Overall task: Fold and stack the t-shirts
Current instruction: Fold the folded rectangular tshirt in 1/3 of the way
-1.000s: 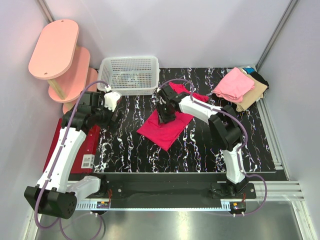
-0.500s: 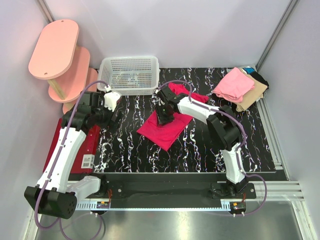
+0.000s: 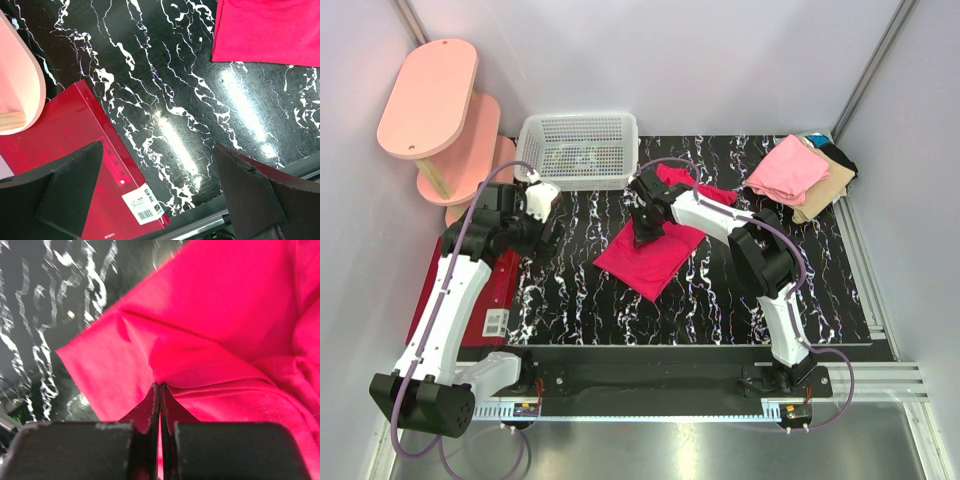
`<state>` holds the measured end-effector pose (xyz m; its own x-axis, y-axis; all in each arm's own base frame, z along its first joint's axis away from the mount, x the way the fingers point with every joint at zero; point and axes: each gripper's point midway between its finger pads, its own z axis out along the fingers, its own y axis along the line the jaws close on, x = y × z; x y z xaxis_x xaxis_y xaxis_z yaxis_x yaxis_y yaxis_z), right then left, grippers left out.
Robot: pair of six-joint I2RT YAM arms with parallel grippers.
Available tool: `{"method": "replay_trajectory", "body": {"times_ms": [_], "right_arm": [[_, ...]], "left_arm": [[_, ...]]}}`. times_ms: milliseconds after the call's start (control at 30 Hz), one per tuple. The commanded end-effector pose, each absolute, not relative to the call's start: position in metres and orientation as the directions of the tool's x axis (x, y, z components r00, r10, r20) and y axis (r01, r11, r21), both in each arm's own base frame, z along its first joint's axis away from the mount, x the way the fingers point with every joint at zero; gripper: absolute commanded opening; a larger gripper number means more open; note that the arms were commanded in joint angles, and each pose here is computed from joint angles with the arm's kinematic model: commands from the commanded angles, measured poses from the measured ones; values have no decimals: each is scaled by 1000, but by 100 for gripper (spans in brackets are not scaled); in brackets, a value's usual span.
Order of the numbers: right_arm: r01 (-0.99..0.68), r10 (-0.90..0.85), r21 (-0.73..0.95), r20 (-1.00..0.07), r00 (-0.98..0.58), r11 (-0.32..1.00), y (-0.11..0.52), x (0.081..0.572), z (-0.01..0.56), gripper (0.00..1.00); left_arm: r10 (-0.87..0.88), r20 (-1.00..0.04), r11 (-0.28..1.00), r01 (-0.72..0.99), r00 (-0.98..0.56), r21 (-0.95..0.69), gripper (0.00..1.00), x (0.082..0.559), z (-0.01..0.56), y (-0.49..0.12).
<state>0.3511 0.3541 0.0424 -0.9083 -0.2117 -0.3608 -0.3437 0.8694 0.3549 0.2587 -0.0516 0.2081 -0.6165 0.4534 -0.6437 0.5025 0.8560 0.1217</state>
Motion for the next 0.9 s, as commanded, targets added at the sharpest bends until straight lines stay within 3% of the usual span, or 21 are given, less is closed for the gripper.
{"method": "replay_trajectory", "body": {"times_ms": [0, 233, 500, 633, 733, 767, 867], "right_arm": [[-376, -196, 350, -454, -869, 858, 368, 377, 72, 0], [-383, -181, 345, -494, -850, 857, 373, 404, 82, 0], [-363, -186, 304, -483, -856, 881, 364, 433, 51, 3], [-312, -167, 230, -490, -856, 922, 336, 456, 40, 18], [-269, -135, 198, -508, -851, 943, 317, 473, 45, 36], [-253, -120, 191, -524, -843, 948, 310, 482, 51, 51], [-220, -102, 146, -561, -821, 965, 297, 498, 66, 62]], "left_arm": [[456, -670, 857, 492, -586, 153, 99, 262, 217, -48], [458, -665, 859, 485, -590, 162, 99, 260, 215, -44], [464, -656, 858, 485, -595, 168, 99, 257, 212, -41], [466, -644, 858, 488, -606, 162, 99, 253, 204, -41], [468, -641, 857, 491, -608, 160, 99, 253, 203, -41], [466, -642, 856, 493, -609, 155, 99, 253, 203, -42], [461, -648, 856, 497, -607, 143, 99, 253, 204, -44]]}}
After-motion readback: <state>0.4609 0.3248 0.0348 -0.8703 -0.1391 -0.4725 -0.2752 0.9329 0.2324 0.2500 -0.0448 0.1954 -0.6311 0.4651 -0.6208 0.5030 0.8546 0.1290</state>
